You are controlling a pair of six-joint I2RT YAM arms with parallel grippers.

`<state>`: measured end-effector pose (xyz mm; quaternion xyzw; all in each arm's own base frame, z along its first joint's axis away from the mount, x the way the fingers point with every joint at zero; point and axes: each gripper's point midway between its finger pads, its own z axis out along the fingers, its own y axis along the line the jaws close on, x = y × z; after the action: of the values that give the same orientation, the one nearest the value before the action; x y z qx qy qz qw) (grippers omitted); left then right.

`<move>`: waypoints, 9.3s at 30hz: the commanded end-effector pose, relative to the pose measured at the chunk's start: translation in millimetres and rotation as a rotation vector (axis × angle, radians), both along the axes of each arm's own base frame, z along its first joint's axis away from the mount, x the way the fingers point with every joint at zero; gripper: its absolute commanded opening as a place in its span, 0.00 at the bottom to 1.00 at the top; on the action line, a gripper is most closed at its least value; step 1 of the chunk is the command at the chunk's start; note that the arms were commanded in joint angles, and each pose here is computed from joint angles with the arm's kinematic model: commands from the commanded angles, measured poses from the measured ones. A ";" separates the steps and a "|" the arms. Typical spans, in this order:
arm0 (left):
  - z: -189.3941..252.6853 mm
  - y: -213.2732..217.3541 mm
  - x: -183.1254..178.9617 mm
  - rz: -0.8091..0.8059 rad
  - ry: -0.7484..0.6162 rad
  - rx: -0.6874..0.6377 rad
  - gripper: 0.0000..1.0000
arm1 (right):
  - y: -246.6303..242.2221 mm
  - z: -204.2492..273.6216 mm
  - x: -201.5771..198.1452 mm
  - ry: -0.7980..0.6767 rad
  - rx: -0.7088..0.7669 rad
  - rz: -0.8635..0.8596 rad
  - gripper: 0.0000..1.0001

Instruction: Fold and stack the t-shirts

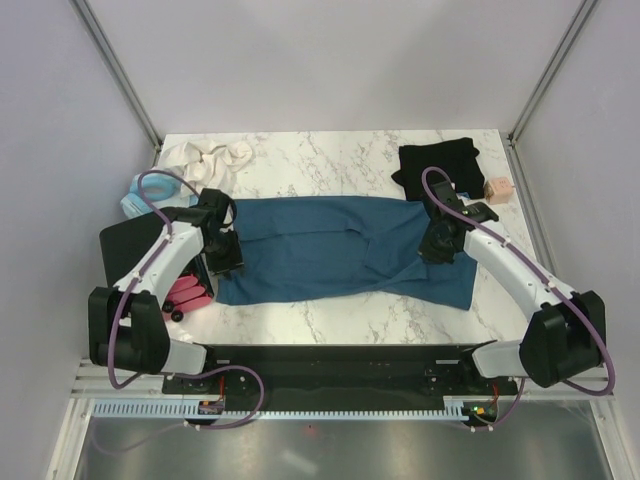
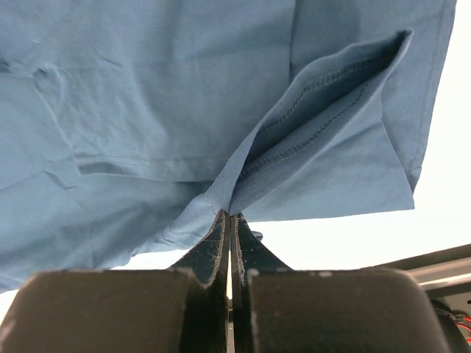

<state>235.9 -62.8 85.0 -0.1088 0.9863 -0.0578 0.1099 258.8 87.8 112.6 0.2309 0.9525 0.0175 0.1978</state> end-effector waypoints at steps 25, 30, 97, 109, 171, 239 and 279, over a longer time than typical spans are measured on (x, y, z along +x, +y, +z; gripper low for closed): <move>-14.2 36.7 -11.8 0.027 0.283 0.252 0.41 | 50.0 43.9 69.2 -0.113 0.154 0.086 0.00; -18.0 37.5 -11.9 0.018 0.302 0.271 0.41 | 50.8 44.5 68.7 -0.116 0.163 0.087 0.00; -53.5 32.1 -33.7 -0.064 0.568 0.352 0.38 | 67.2 71.4 93.8 -0.202 0.414 0.099 0.00; -52.9 35.4 -32.3 -0.060 0.559 0.366 0.27 | 69.4 70.5 98.0 -0.203 0.422 0.098 0.00; 4.1 62.4 134.3 0.147 0.170 0.246 0.02 | -11.3 57.3 150.5 -0.167 0.130 0.035 0.00; 49.6 -19.8 171.8 0.013 -0.134 0.046 0.22 | -40.0 50.5 199.5 -0.188 -0.041 0.032 0.41; -52.4 -91.1 126.2 -0.204 0.073 0.119 0.21 | 62.1 -16.8 141.6 0.003 0.193 0.253 0.33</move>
<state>352.7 -163.4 26.9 0.0069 0.9986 -0.0363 0.0379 406.1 117.4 102.7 0.1521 0.9653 0.1108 0.1814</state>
